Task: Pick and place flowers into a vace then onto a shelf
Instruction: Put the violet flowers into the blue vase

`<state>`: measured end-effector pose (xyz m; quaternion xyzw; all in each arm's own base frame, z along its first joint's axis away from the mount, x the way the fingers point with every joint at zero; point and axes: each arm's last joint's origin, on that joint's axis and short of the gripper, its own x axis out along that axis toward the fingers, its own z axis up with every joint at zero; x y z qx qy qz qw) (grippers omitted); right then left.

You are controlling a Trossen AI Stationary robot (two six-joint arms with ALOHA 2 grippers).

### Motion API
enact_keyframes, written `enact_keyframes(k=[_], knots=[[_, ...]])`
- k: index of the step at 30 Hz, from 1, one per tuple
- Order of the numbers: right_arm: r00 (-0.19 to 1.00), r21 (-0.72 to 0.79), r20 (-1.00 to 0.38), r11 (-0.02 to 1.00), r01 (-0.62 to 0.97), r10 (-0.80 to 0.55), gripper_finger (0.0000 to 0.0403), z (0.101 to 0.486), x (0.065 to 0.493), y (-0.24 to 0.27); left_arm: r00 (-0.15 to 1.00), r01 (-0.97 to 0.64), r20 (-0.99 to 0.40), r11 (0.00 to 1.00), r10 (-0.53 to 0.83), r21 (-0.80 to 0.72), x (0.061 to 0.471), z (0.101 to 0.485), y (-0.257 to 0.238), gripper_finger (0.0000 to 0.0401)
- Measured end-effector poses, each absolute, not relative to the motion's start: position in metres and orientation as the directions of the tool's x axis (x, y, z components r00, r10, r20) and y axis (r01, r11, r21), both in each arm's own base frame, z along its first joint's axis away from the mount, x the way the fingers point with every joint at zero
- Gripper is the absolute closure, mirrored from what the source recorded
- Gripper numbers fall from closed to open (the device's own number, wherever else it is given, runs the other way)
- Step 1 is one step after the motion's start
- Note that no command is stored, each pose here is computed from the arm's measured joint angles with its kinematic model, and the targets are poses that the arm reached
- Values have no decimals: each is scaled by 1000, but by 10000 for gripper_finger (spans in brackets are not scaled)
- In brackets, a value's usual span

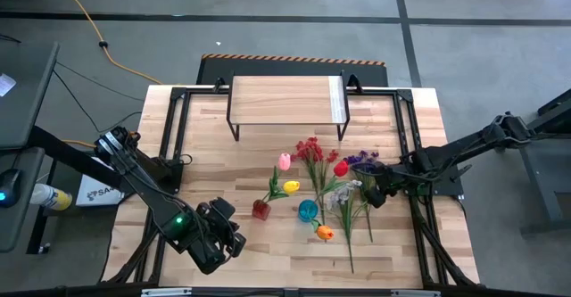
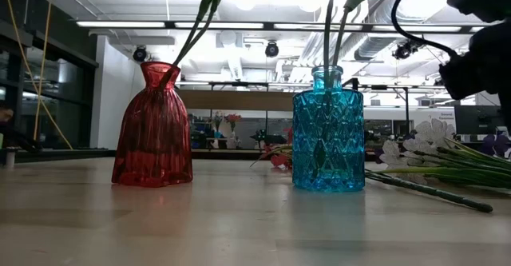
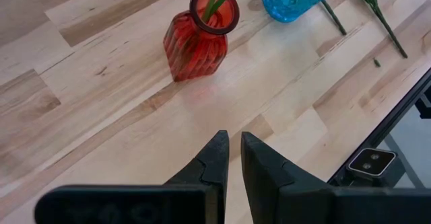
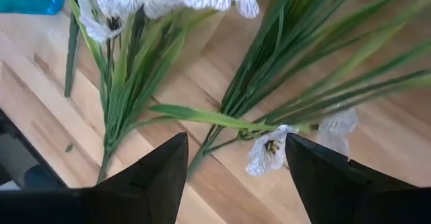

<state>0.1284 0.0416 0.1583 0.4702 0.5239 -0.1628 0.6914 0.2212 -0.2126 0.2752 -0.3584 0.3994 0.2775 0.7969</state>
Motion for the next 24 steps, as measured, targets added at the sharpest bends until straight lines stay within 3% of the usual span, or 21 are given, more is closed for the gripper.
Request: enact_keyframes(k=[9,24], knots=[[442,414,-894,513,752,75,164,157,129,36,516,-733,-839,595,172,-329,220,275,-211,327],[307,237,-951,529,815,-47,164,132,144,38,516,-733,-839,596,172,-329,220,275,-211,327]])
